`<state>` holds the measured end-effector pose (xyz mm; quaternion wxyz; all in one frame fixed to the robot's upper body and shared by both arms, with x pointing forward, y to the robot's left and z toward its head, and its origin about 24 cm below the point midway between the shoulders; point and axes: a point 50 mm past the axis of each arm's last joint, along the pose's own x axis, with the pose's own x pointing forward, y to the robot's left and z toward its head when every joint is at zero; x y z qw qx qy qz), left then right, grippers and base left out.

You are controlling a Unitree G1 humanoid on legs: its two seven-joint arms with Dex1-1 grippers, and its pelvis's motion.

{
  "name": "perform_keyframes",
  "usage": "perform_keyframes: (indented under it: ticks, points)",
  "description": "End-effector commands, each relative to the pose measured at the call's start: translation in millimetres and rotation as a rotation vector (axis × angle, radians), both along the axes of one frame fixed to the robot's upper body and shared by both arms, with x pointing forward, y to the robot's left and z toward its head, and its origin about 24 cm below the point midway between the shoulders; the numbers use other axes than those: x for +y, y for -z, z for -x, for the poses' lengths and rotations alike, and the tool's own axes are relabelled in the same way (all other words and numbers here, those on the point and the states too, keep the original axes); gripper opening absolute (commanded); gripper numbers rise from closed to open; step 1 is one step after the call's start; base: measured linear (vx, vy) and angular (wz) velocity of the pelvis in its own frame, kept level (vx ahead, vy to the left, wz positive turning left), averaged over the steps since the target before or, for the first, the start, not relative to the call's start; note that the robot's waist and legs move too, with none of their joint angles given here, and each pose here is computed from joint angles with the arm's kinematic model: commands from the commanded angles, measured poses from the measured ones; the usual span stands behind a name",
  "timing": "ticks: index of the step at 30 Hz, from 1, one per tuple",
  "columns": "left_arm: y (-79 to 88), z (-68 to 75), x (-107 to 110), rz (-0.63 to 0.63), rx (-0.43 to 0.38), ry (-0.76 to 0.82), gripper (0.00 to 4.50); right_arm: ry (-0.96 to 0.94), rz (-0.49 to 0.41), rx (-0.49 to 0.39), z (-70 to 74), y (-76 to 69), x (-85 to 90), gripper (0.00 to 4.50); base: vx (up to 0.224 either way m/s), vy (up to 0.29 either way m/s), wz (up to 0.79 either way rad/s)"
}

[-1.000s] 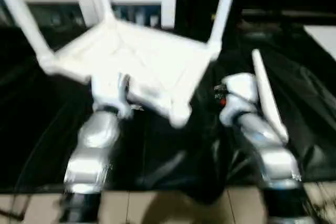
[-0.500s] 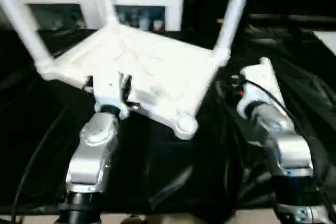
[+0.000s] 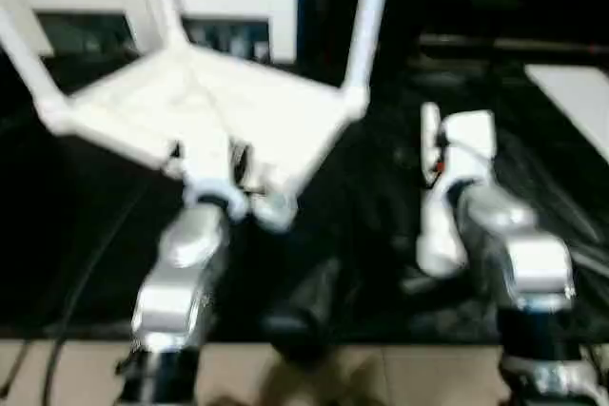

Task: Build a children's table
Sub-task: Rotate table base, then pick table leg

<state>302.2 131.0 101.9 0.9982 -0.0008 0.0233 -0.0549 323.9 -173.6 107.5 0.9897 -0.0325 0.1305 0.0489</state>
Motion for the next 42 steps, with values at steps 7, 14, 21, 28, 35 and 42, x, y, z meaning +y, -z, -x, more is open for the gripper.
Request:
perform_keyframes:
  ticks: [7, 14, 21, 28, 35, 42]
  points:
    - [-3.2, -1.5, 0, -0.096, -0.02, 0.113, 1.04, 0.039, -0.033, 0.065, -15.9, -6.1, -8.2, 4.33, -0.091, -0.07, 0.05]
    - [-2.7, 1.3, -6, -0.177, -0.016, 0.277, 1.04, 0.061, -0.007, 0.091, -29.6, -8.2, -15.7, 4.42, -0.065, -0.012, 0.1]
    - [-11.2, 9.4, -13, -0.136, -0.055, 0.5, 1.04, 0.098, -0.028, 0.182, -48.6, -2.0, -26.6, 4.42, -0.007, -0.004, 0.0]
    - [-11.1, 36.9, -23, -0.209, 0.018, 0.98, 1.04, 0.064, -0.03, 0.377, -58.3, 14.5, -24.1, 4.42, 0.0, 0.0, 0.0]
    - [-12.0, 43.2, -22, -0.248, 0.043, 1.054, 1.04, 0.145, 0.012, 0.499, -55.9, 26.9, -30.2, 4.42, 0.0, 0.0, 0.0]
    - [-12.2, 45.0, -22, -0.241, 0.073, 1.09, 1.04, 0.203, -0.03, 0.551, -53.7, 32.8, -36.6, 4.42, 0.0, 0.0, 0.0]
